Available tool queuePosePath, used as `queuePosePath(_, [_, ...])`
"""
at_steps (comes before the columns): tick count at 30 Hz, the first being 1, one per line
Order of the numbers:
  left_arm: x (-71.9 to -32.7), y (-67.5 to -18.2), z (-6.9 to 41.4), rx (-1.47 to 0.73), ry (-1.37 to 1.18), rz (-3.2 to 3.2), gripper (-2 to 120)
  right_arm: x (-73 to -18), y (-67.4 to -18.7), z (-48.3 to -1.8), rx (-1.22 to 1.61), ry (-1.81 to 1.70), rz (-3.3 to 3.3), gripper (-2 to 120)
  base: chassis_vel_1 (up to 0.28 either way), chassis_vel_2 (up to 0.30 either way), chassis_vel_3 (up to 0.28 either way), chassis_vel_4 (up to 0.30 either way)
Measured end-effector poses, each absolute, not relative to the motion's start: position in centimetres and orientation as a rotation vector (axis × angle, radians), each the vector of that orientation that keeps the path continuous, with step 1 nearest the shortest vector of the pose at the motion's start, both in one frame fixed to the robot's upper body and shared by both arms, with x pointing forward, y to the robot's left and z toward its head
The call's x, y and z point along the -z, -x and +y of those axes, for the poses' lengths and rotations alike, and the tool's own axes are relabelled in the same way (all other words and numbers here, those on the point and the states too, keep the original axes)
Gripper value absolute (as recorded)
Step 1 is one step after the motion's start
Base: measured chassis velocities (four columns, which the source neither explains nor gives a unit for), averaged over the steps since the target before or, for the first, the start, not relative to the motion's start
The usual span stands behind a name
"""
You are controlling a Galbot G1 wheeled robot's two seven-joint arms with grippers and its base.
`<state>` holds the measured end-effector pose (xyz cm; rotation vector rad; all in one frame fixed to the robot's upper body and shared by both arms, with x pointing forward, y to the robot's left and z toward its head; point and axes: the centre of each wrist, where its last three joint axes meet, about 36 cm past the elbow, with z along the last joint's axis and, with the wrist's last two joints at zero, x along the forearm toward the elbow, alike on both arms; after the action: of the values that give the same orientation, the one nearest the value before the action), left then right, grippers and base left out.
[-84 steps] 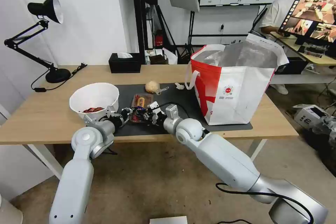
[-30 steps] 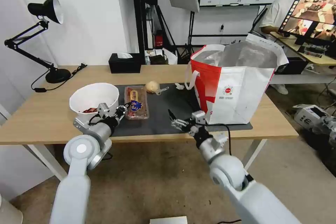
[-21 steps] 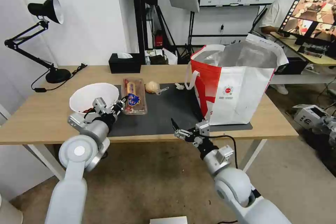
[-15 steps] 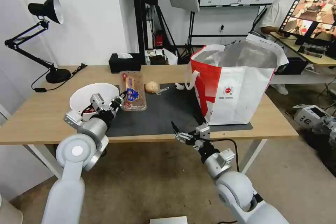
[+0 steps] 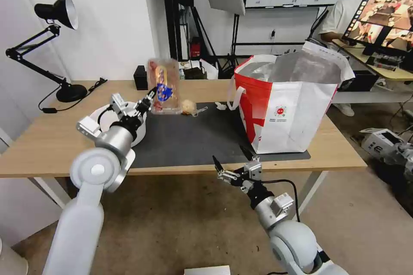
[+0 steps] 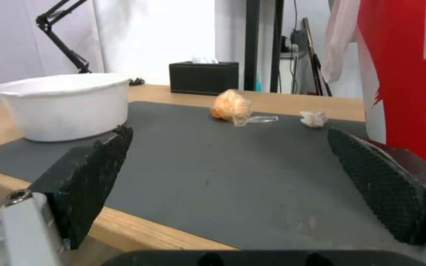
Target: Pick up the trash from the table and place it into the takeout bag.
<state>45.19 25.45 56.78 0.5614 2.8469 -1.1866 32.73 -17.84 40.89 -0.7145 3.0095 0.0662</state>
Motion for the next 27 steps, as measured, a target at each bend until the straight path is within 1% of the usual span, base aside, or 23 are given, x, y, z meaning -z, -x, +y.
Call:
queuePosePath(5, [-58.0, -46.7, 24.9, 1.135, -0.614, 2.83, 0, -41.0, -32.5, -18.0, -0.064, 0.707, 3.008, 100, 0.0, 0.0, 0.0, 0.0])
queuePosePath(7, [-59.1, -48.1, 24.5, 1.093, -0.658, 2.822, 0, -41.0, -32.3, -18.0, -0.065, 0.701, 3.008, 100, 0.0, 0.0, 0.0, 0.0])
queuePosePath(11, [-60.0, -49.6, 23.7, 1.054, -0.71, 2.805, 0, -41.0, -32.0, -17.9, -0.07, 0.697, 3.007, 100, 0.0, 0.0, 0.0, 0.0])
queuePosePath(15, [-60.4, -50.4, 23.1, 1.036, -0.745, 2.8, 0, -41.1, -32.0, -17.9, -0.074, 0.693, 3.004, 100, 0.0, 0.0, 0.0, 0.0])
queuePosePath(17, [-60.6, -51.6, 22.1, 1.014, -0.782, 2.802, 0, -41.2, -31.9, -18.0, -0.076, 0.691, 3.001, 100, 0.0, 0.0, 0.0, 0.0])
queuePosePath(27, [-61.5, -53.9, 19.3, 0.964, -0.871, 2.781, 0, -41.3, -31.4, -18.4, -0.074, 0.696, 3.006, 100, 0.0, 0.0, 0.0, 0.0])
